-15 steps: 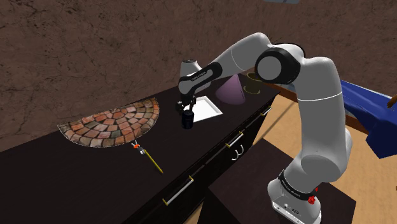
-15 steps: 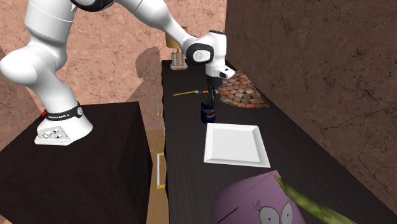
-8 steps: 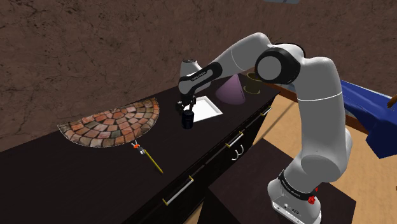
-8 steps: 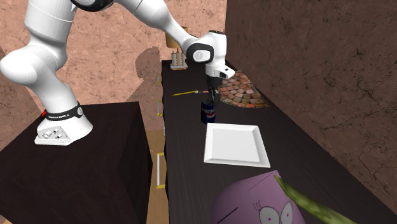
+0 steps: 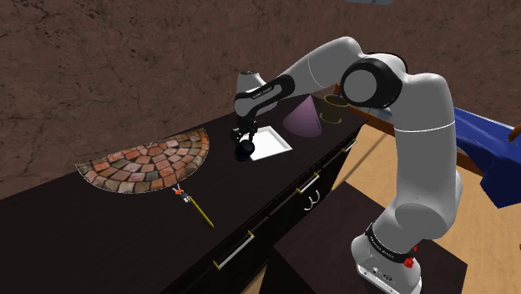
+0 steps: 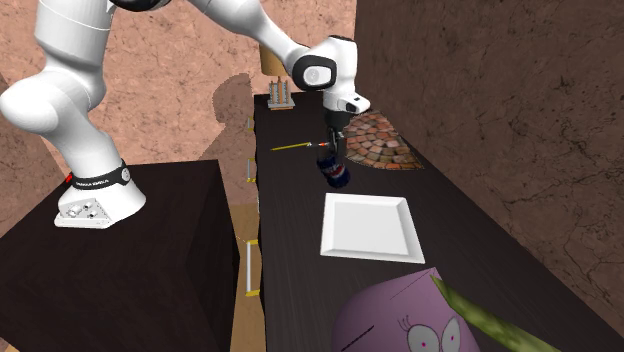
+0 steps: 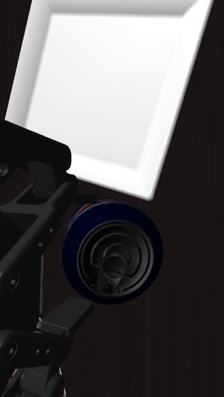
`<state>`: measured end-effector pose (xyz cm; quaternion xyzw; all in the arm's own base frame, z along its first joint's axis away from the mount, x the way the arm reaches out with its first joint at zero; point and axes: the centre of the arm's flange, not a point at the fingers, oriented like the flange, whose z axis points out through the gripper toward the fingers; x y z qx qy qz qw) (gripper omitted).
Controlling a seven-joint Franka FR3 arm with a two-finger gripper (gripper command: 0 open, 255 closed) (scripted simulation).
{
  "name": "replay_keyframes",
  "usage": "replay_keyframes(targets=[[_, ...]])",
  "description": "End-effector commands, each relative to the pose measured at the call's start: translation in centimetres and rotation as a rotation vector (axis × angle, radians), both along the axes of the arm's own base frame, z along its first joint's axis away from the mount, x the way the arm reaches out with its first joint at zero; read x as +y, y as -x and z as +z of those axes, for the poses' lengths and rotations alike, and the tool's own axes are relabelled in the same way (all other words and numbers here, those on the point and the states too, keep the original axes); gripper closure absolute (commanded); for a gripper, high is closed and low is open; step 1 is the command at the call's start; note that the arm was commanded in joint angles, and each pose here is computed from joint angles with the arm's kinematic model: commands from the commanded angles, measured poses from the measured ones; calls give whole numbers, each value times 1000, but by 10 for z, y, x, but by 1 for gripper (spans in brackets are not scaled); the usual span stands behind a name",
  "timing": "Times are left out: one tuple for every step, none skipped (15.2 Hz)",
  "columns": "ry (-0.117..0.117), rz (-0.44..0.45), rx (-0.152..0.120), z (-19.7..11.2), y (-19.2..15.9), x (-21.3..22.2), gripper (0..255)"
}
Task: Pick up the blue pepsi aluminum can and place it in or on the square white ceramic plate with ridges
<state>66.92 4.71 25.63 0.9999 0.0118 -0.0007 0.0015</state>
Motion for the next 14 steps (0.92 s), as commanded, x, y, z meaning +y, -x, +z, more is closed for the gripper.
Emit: replay_keyframes(targets=[[0,0,0,12,1,0,255],[0,0,0,17,1,0,255],[0,0,0,22,1,0,255],[0,0,0,28,1,0,255],[0,0,0,33,1,0,255],[0,0,0,38,1,0,255],[0,0,0,43,1,0,255],[0,0,0,49,1,0,255],[0,0,0,54,1,0,255],[0,0,0,59,1,0,255],[0,0,0,60,1,0,255],[0,0,0,63,-5,-12,255],[0,0,0,66,-10,-24,255],[0,0,0,68,-15,-36,255]])
